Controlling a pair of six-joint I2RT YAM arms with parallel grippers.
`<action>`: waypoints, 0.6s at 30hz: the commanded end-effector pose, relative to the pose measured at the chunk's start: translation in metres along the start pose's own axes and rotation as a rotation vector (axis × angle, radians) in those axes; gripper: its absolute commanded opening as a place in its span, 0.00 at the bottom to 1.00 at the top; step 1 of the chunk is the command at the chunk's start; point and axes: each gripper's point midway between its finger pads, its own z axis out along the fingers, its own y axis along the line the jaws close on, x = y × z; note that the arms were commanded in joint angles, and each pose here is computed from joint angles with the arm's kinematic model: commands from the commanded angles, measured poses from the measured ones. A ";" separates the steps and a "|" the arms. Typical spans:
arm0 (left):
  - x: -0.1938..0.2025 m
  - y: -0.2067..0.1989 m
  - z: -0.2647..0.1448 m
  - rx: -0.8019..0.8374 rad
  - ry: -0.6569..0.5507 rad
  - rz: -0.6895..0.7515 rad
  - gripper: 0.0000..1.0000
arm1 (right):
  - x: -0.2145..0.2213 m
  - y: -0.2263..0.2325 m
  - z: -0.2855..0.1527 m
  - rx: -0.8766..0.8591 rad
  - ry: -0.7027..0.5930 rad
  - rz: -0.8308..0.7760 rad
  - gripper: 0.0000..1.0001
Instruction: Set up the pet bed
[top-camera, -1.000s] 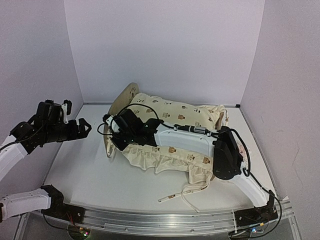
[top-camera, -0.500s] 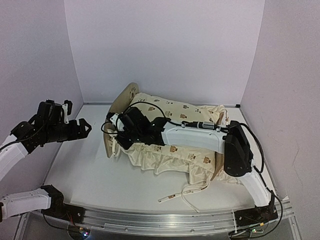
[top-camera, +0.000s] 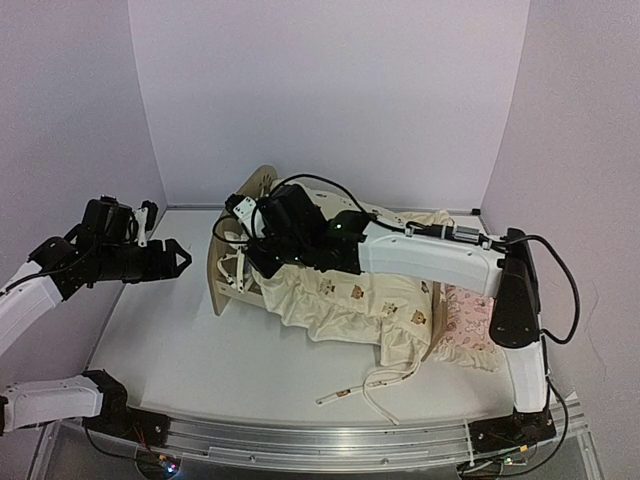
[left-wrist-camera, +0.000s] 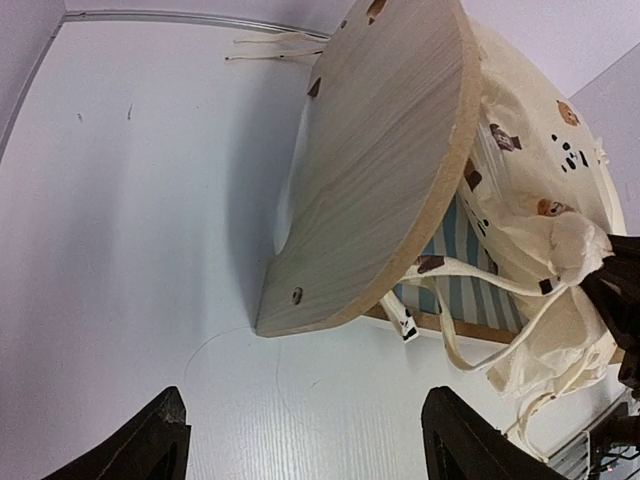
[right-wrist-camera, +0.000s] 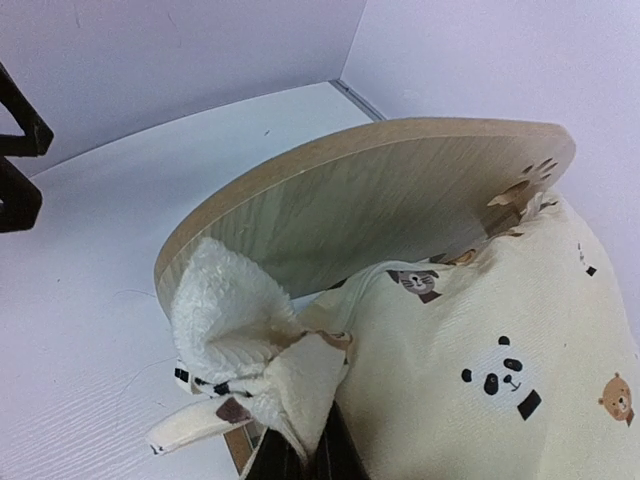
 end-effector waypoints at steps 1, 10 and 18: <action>-0.031 -0.034 -0.012 0.141 -0.070 0.000 0.79 | -0.048 -0.031 -0.051 0.073 -0.116 0.006 0.00; -0.036 -0.068 -0.012 0.321 -0.074 0.027 0.78 | -0.073 -0.040 -0.092 0.041 -0.189 0.018 0.00; -0.024 -0.100 -0.003 0.471 -0.051 0.084 0.78 | -0.073 -0.044 -0.099 0.057 -0.196 0.002 0.00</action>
